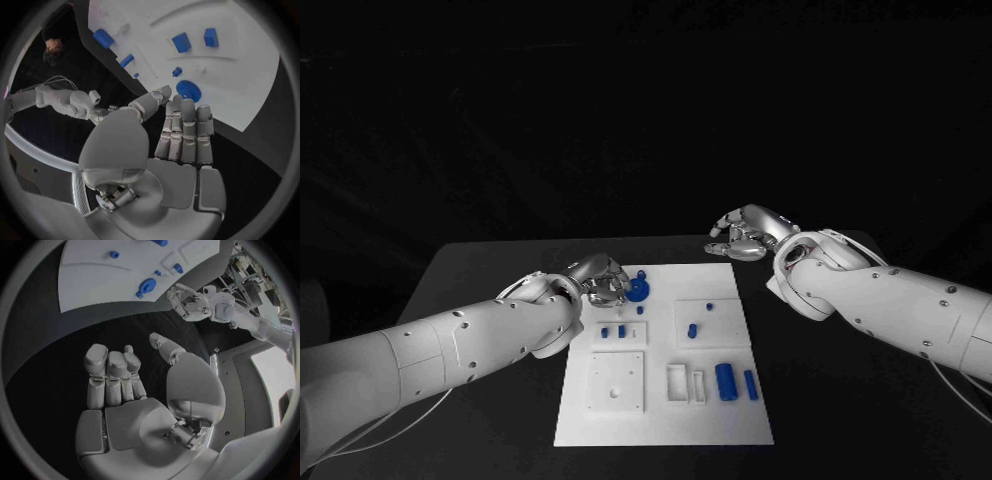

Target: Assemble the parts on the task board

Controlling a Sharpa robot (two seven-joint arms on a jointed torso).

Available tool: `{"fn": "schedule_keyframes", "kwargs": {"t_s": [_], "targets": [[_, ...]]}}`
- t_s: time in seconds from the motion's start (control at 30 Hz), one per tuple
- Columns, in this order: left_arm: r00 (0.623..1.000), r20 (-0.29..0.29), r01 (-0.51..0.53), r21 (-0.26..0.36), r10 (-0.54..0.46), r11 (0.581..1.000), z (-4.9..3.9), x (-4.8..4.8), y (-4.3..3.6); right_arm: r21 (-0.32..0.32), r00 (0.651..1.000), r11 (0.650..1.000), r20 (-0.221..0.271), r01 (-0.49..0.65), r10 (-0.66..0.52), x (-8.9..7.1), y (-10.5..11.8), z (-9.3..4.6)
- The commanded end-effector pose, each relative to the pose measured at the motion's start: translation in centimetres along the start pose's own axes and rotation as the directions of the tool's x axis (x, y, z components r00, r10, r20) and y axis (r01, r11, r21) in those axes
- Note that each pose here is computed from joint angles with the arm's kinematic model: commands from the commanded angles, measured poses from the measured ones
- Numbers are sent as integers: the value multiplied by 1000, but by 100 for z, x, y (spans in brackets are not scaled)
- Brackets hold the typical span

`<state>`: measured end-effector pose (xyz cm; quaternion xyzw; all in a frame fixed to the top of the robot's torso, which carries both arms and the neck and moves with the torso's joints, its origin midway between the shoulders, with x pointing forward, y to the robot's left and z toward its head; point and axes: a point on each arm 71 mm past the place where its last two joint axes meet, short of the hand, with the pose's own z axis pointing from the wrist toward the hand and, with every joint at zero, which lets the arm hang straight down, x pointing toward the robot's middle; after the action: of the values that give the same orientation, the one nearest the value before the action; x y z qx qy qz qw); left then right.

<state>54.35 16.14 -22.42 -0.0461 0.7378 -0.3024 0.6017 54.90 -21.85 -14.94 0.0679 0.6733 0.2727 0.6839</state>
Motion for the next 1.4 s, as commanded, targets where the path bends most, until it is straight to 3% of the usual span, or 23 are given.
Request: {"fn": "schedule_keyframes", "kwargs": {"t_s": [0.03,0.27,0.5,0.9,1.23,1.4], "targets": [[990,-23,-134,87,137,987,41,32,-127,-12,1000,1000,-10,1,-1,13,16,1],[956,-72,-276,100,284,956,144,167,-270,-16,1000,1000,-11,-1,1,21,36,4],[932,-98,-340,91,348,936,208,268,-258,-22,1000,1000,-13,-3,3,26,60,-2],[929,-79,-356,89,362,930,260,273,-248,-24,1000,1000,-13,-4,4,20,66,-17],[926,-94,-356,101,366,929,285,309,-284,-27,1000,1000,-15,-6,5,28,83,-14],[922,-105,-363,101,373,926,293,333,-265,-29,1000,1000,-16,-6,6,32,91,-13]]}}
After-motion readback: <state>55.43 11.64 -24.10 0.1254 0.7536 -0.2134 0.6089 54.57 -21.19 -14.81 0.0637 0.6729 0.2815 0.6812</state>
